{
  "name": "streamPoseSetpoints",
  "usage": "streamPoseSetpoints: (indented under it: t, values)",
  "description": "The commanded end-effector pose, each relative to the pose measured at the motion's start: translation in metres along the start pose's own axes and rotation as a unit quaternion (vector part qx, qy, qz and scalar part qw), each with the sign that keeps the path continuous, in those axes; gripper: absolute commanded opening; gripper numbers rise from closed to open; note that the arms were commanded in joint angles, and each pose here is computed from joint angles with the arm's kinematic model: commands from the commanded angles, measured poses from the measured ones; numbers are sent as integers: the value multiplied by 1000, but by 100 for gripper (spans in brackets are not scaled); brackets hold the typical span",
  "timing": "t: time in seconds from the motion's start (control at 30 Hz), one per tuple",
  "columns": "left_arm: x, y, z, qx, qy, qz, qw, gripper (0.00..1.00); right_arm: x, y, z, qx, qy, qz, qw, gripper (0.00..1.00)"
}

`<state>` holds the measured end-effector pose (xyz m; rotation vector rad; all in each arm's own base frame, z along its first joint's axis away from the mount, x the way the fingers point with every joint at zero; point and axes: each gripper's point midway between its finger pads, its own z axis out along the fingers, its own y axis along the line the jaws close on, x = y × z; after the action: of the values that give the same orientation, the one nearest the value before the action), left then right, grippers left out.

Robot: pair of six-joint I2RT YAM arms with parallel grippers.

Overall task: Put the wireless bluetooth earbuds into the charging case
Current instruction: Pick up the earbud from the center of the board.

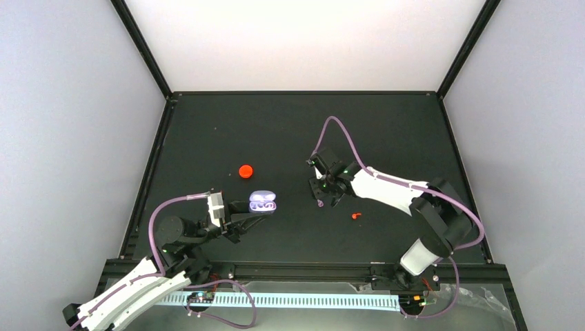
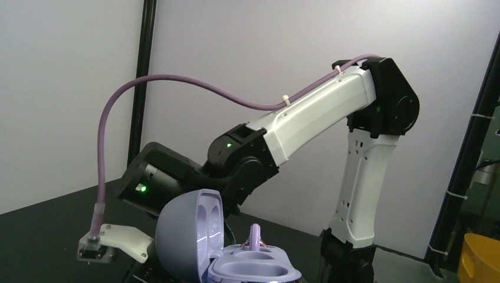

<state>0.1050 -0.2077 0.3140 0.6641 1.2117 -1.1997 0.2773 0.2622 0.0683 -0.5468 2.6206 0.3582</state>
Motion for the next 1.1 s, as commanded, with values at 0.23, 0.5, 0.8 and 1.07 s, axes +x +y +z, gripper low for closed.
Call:
streamPoseSetpoints:
  t: [0.23,0.5,0.8,1.07]
  values:
    - [-8,-2,0,1,-9,7,1000,2,6,-5,15,26,36,-13,999,36]
    - [-7,-1,-1,-3,-8,8,1000,1,-2,-3,25,31,44,-17,998,32]
    - [-7,1,-2,-10,-9,11,1000,2,4,-8,31,44,58,-23,997,25]
    - [-6,2,-2,-11,-8,11,1000,1,8,-7,32,40,65,-23,997,24]
